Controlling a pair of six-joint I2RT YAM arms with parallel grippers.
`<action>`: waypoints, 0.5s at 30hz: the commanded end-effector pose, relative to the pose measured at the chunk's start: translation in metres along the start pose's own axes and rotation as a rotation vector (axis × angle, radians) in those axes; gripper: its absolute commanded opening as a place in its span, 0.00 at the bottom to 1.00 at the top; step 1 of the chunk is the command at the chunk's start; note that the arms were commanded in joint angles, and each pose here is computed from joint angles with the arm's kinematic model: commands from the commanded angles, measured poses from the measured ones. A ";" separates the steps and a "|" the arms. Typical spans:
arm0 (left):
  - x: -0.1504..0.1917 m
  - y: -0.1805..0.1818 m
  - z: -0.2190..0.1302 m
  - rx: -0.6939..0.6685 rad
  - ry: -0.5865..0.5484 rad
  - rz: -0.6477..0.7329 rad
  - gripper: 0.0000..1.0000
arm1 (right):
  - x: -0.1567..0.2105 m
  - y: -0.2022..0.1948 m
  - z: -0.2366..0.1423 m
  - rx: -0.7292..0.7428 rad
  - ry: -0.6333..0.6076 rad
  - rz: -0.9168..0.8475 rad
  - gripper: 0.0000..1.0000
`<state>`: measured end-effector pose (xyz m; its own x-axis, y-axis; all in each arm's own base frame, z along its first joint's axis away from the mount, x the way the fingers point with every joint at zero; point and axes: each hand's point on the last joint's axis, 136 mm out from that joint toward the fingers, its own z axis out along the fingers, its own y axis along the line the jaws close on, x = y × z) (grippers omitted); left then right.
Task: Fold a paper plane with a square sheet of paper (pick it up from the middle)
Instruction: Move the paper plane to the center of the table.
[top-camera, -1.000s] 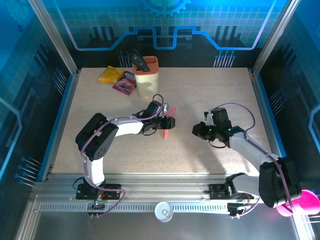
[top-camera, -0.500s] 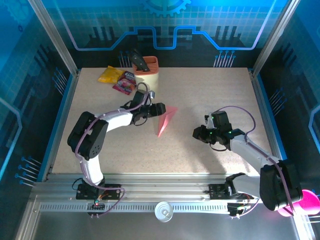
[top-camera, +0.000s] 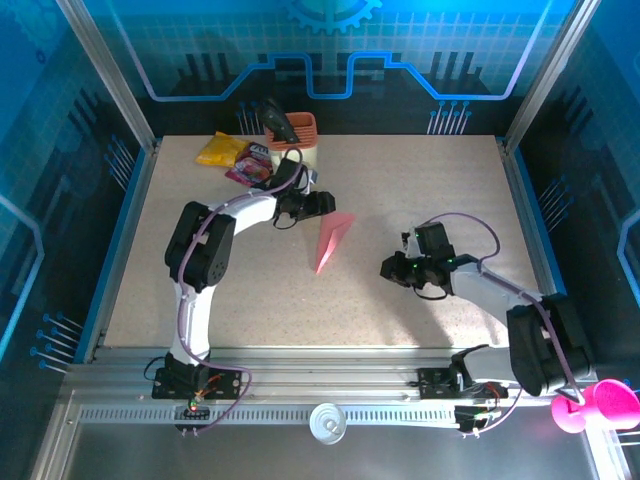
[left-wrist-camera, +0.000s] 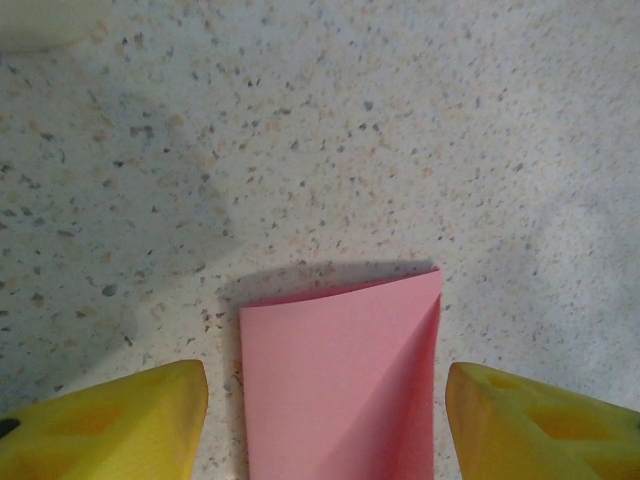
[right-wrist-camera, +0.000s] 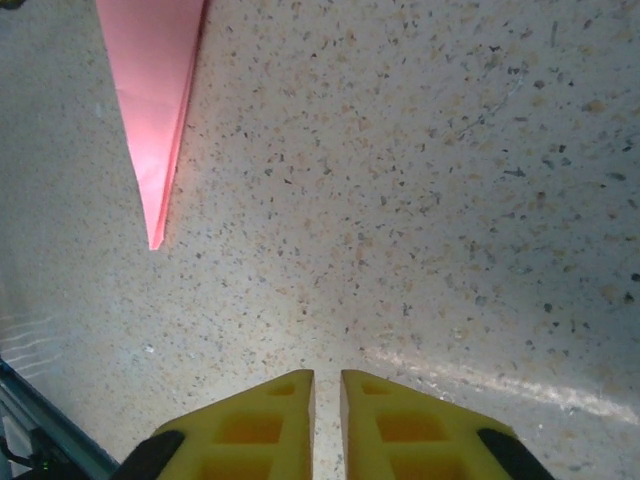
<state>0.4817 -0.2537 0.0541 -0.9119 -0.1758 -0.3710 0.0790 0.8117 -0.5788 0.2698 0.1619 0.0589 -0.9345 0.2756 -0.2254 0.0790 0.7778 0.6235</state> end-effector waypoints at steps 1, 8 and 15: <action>0.013 0.005 0.008 -0.012 0.083 0.001 0.65 | -0.010 0.017 0.005 -0.048 -0.003 -0.039 0.09; 0.035 0.002 0.026 -0.013 0.159 0.019 0.65 | -0.024 0.024 0.017 -0.065 0.000 -0.041 0.00; 0.060 -0.018 0.028 0.024 0.213 0.063 0.62 | -0.033 0.025 0.029 -0.063 0.006 -0.035 0.00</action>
<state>0.4635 -0.2809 0.0349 -0.9458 -0.0688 -0.3173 0.1294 0.8164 -0.5628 0.3055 0.1783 0.0558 -0.9363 0.2646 -0.2308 0.0567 0.7625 0.6445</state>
